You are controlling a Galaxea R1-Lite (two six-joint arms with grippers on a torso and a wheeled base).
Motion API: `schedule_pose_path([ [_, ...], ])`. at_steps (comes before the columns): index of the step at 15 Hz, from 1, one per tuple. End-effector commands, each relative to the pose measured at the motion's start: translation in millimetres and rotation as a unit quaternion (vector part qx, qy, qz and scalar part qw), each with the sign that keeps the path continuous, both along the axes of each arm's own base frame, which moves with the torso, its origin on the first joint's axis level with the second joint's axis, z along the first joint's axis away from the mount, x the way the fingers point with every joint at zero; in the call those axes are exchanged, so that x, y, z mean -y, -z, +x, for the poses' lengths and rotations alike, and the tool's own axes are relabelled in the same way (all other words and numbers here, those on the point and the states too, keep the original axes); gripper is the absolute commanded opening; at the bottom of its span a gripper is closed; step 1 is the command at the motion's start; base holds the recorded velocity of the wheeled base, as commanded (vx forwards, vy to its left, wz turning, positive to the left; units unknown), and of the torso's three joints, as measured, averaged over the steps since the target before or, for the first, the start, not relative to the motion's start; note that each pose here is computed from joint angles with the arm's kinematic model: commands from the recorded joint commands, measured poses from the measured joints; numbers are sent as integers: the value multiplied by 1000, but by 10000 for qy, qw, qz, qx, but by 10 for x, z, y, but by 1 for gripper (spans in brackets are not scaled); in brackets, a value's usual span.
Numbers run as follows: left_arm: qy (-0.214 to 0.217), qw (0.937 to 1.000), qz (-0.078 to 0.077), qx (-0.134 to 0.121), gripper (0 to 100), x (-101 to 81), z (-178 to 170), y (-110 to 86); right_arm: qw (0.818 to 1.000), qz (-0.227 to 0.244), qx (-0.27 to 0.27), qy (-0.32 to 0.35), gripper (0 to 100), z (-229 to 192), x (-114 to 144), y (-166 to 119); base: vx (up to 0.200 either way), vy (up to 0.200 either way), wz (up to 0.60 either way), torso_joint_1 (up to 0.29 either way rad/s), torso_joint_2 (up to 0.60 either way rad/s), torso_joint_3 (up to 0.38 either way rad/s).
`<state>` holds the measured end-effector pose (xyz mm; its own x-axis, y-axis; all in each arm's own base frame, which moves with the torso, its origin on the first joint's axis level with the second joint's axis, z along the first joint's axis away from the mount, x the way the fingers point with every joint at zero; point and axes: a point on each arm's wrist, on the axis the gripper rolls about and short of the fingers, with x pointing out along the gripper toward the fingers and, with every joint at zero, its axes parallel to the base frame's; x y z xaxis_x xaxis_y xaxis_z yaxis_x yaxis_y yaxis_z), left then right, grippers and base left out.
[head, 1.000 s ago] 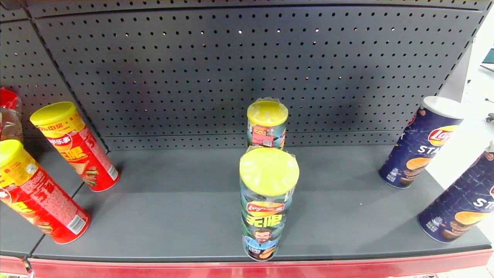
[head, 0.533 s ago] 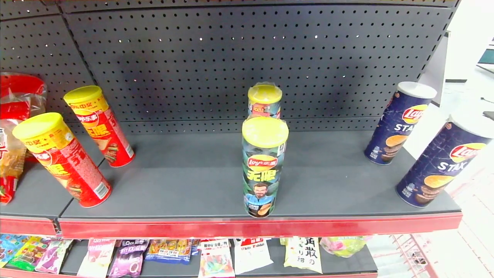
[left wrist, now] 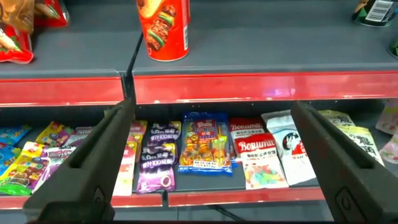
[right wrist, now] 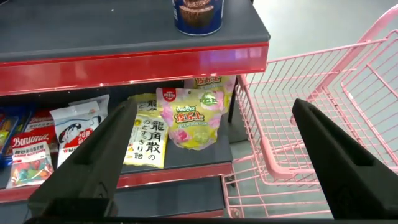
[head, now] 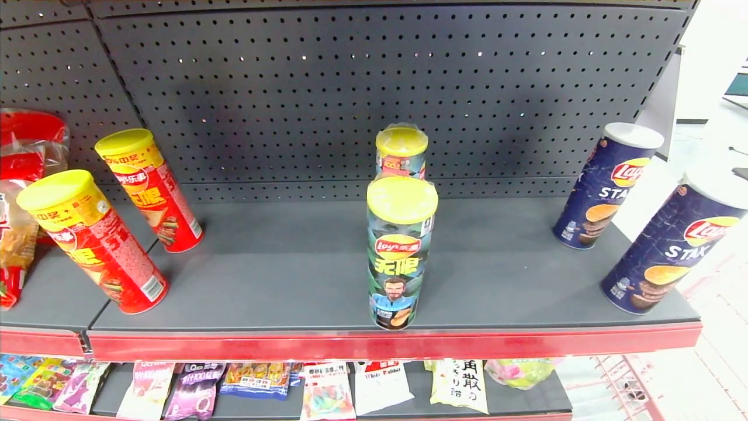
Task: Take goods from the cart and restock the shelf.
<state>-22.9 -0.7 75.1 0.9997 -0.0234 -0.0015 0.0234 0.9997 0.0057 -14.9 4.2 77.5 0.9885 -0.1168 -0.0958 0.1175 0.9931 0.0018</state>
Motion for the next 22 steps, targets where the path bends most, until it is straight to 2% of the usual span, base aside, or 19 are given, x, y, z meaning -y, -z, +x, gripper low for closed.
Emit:
schedule_pose_path([
  [1, -2, 10000, 2, -8, 100, 0, 1, -1, 10000, 1, -10, -7, 100, 2, 0, -1, 0, 0, 0, 0, 0, 0],
  [9, 21, 10000, 17, -7, 100, 1, 1, -1, 10000, 1, -10, -7, 100, 2, 0, -1, 0, 0, 0, 0, 0, 0],
  [13, 21, 10000, 2, -8, 100, 1, 1, -1, 10000, -6, -11, -23, 100, 2, 0, -1, 0, 200, 0, -1, 4, 1],
  [22, 21, 10000, -21, -8, 100, 1, 1, -1, 10000, 2, -10, -22, 100, 2, 0, -1, 0, 0, 0, 0, 0, 0],
])
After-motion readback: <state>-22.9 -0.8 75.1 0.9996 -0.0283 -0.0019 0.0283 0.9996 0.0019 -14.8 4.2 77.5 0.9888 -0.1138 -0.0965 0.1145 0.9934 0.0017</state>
